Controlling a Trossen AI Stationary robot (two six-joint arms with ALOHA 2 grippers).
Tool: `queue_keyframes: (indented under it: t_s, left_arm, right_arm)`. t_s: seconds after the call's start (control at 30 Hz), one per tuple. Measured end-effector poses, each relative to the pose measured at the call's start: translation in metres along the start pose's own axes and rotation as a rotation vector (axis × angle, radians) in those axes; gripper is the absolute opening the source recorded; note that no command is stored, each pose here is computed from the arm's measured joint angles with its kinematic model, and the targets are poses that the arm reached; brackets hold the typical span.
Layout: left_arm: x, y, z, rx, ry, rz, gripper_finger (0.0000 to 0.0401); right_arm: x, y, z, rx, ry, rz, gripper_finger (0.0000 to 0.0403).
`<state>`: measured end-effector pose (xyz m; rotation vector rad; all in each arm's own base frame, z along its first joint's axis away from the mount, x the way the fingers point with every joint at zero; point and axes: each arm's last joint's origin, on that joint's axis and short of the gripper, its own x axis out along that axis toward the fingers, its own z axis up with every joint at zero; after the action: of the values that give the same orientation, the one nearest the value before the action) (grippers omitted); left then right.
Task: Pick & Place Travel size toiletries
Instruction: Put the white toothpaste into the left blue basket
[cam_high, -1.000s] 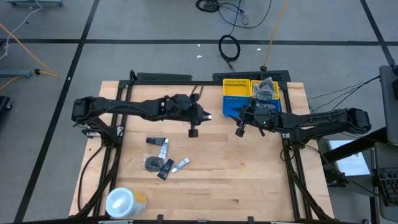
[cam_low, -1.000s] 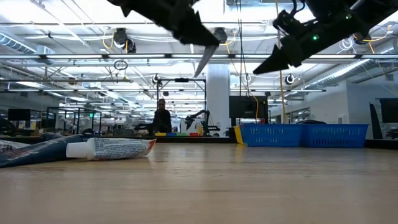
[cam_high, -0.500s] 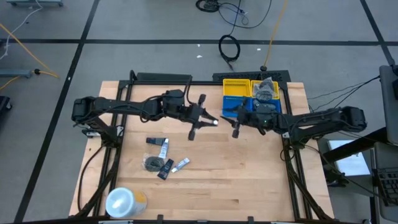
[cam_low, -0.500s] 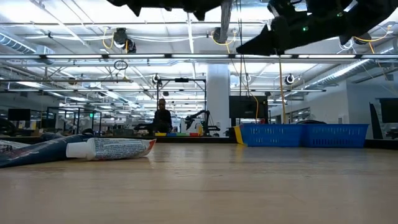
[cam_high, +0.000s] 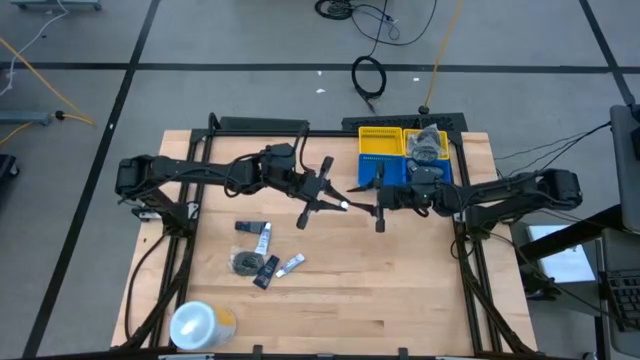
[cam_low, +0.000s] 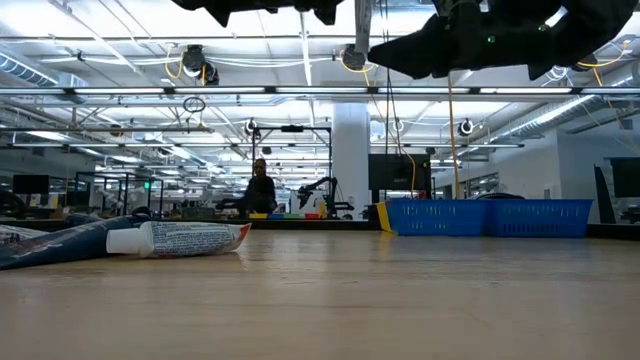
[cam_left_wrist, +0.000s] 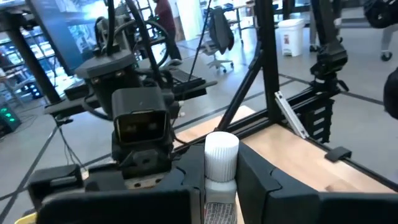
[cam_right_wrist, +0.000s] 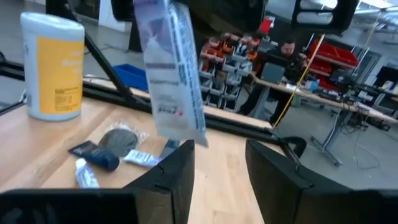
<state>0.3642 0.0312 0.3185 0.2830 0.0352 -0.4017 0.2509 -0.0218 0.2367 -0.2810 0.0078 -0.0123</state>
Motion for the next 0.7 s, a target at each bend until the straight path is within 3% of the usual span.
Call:
queue_keyframes:
  t_s: [0.13, 0.3, 0.53, 0.7]
  left_arm:
    - [0.0, -0.0002, 0.0001, 0.0, -0.003, -0.009, 0.0051]
    - [0.0, -0.0003, 0.0, 0.005, -0.003, -0.012, 0.0072]
    - [0.0, -0.0003, -0.0003, 0.018, -0.001, -0.01, 0.0044]
    - [0.0, -0.0005, -0.0005, 0.016, 0.001, -0.012, 0.0057]
  right_arm:
    - [0.0026, 0.0001, 0.0006, -0.002, -0.037, 0.006, 0.0134]
    - [0.0059, 0.0036, -0.0001, -0.008, -0.092, 0.112, 0.0134]
    - [0.0103, 0.0045, -0.0049, -0.011, -0.093, 0.11, 0.0134]
    - [0.0103, 0.0045, -0.0051, -0.029, -0.092, 0.109, 0.0101]
